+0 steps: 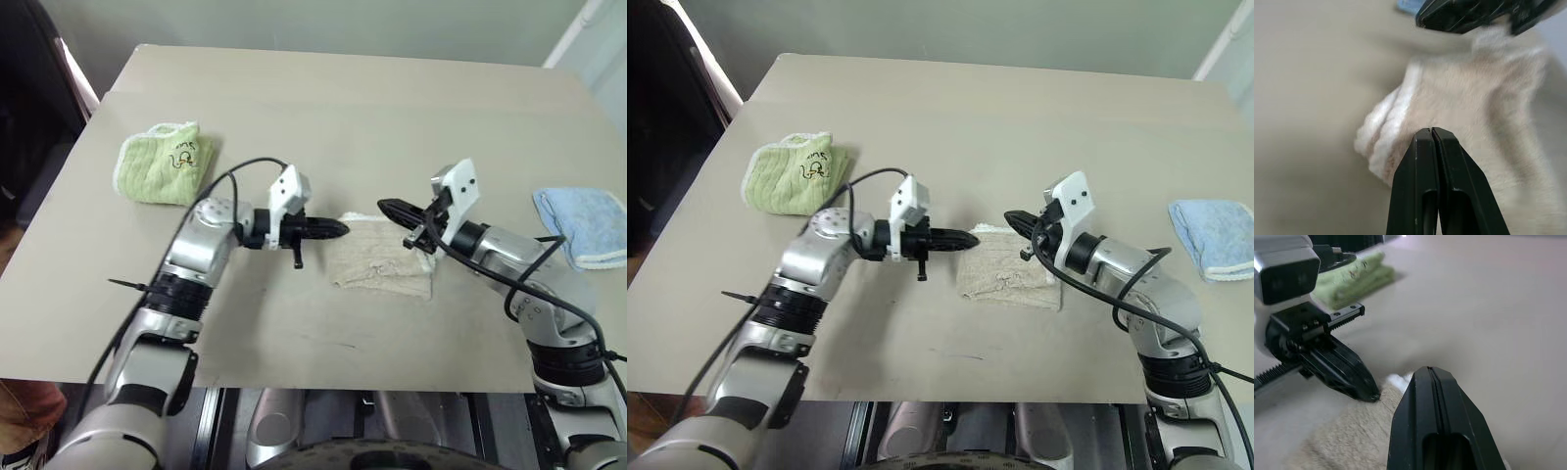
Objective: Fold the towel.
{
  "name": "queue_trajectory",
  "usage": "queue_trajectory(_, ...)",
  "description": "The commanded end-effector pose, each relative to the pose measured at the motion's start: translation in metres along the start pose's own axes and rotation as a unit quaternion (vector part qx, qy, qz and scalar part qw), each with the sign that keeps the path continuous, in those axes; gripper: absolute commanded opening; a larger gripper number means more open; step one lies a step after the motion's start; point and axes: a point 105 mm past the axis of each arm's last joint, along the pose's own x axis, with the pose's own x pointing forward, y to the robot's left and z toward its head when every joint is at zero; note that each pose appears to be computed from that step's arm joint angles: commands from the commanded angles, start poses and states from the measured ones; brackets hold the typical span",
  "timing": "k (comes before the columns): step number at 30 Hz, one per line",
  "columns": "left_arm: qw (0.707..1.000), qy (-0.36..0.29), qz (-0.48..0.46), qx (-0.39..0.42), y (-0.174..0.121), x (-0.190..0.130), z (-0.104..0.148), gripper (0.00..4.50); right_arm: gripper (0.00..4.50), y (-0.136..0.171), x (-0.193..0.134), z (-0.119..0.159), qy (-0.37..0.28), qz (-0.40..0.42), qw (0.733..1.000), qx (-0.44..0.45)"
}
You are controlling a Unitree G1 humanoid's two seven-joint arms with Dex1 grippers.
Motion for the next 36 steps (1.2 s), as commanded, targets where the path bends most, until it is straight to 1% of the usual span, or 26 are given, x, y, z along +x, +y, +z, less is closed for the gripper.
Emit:
queue_trajectory(1,0.999,-0.022,0.011,0.041,0.003,0.01,0.011,0.1,0.0,-0.003,-0.004,-0.006,0.01,-0.017,1.0,-0.009)
queue_trajectory(8,0.997,-0.053,-0.004,0.057,-0.005,0.018,0.017,0.1,0.0,0.01,-0.026,-0.024,0.037,-0.019,0.999,0.007)
queue_trajectory(12,0.997,-0.05,-0.025,0.056,-0.011,0.016,0.013,0.1,0.0,0.019,-0.04,-0.034,0.054,-0.027,0.998,0.012)
queue_trajectory(18,0.996,-0.048,-0.046,0.055,-0.019,0.017,0.01,0.1,0.0,0.011,-0.044,-0.047,0.073,-0.062,0.995,0.004)
queue_trajectory(20,0.995,-0.06,-0.055,0.055,-0.022,0.018,0.014,0.1,0.0,0.01,-0.047,-0.048,0.076,-0.065,0.995,0.001)
queue_trajectory(24,0.992,-0.087,-0.078,0.049,-0.03,0.019,0.023,0.1,0.0,0.015,-0.051,-0.049,0.082,-0.05,0.995,-0.008)
queue_trajectory(26,0.99,-0.096,-0.091,0.043,-0.035,0.019,0.025,0.1,0.0,0.019,-0.052,-0.055,0.094,-0.043,0.995,-0.012)
queue_trajectory(31,0.987,-0.078,-0.135,0.028,-0.055,0.022,0.01,0.1,0.0,0.021,-0.05,-0.062,0.103,-0.038,0.994,-0.017)
queue_trajectory(36,0.989,-0.041,-0.143,0.012,-0.058,0.024,-0.011,0.1,0.0,0.02,-0.049,-0.058,0.092,-0.036,0.995,-0.02)
